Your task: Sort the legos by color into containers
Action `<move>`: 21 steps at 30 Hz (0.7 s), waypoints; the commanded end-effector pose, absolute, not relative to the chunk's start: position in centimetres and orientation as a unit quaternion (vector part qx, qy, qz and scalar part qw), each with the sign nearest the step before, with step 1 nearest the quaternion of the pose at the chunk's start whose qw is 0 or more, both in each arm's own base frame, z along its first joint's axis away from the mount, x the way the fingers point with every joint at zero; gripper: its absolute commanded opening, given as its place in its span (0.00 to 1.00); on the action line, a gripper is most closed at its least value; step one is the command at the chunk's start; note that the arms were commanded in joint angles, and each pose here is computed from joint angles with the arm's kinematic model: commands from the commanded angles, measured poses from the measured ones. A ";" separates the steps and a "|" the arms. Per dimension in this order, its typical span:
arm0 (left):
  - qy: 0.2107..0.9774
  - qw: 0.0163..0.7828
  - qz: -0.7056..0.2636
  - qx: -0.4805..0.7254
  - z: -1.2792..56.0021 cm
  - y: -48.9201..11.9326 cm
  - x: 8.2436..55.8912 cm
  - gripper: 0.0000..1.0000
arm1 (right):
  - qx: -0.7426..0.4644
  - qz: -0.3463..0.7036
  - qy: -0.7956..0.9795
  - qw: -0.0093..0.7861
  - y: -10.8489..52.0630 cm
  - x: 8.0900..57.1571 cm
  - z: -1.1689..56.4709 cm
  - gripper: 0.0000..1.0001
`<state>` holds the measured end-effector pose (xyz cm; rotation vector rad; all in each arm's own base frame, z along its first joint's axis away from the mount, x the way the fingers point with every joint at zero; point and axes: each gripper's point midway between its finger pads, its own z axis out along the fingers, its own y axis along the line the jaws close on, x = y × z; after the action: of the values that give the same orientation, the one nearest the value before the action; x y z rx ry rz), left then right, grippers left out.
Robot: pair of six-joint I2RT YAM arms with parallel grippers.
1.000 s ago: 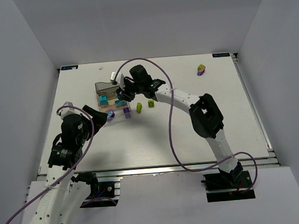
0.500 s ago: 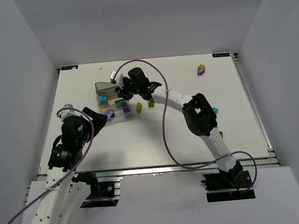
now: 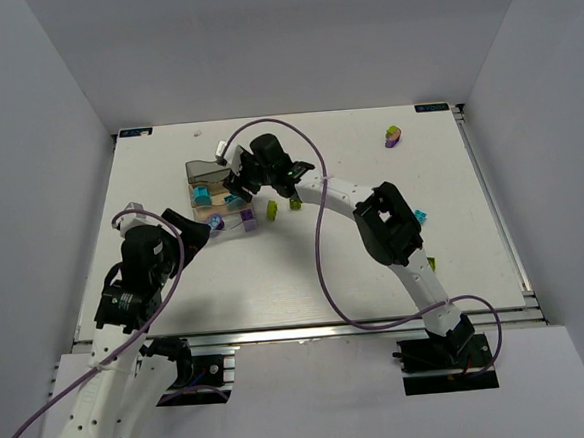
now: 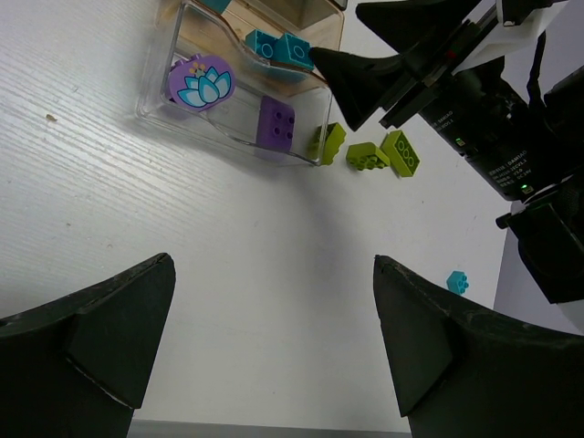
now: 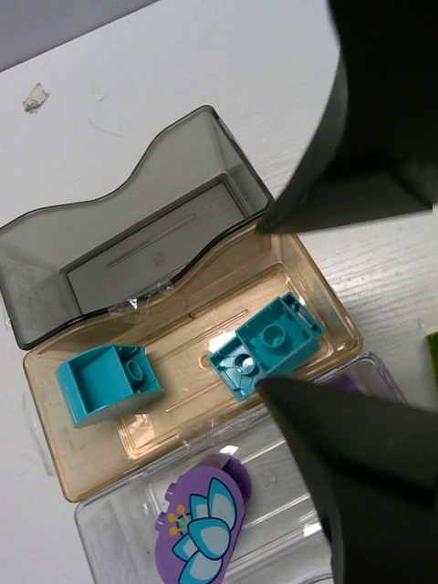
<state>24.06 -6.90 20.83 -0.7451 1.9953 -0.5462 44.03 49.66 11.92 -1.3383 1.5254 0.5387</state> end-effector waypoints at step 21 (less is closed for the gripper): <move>0.793 0.468 -0.322 -0.220 21.9 -11.0 25.8 0.48 | -0.420 0.263 0.780 0.382 23.8 35.3 17.1 0.29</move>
<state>25.50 -10.21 21.20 -0.5970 1.9706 -0.7398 38.91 26.29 19.53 -1.0681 1.8481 0.6020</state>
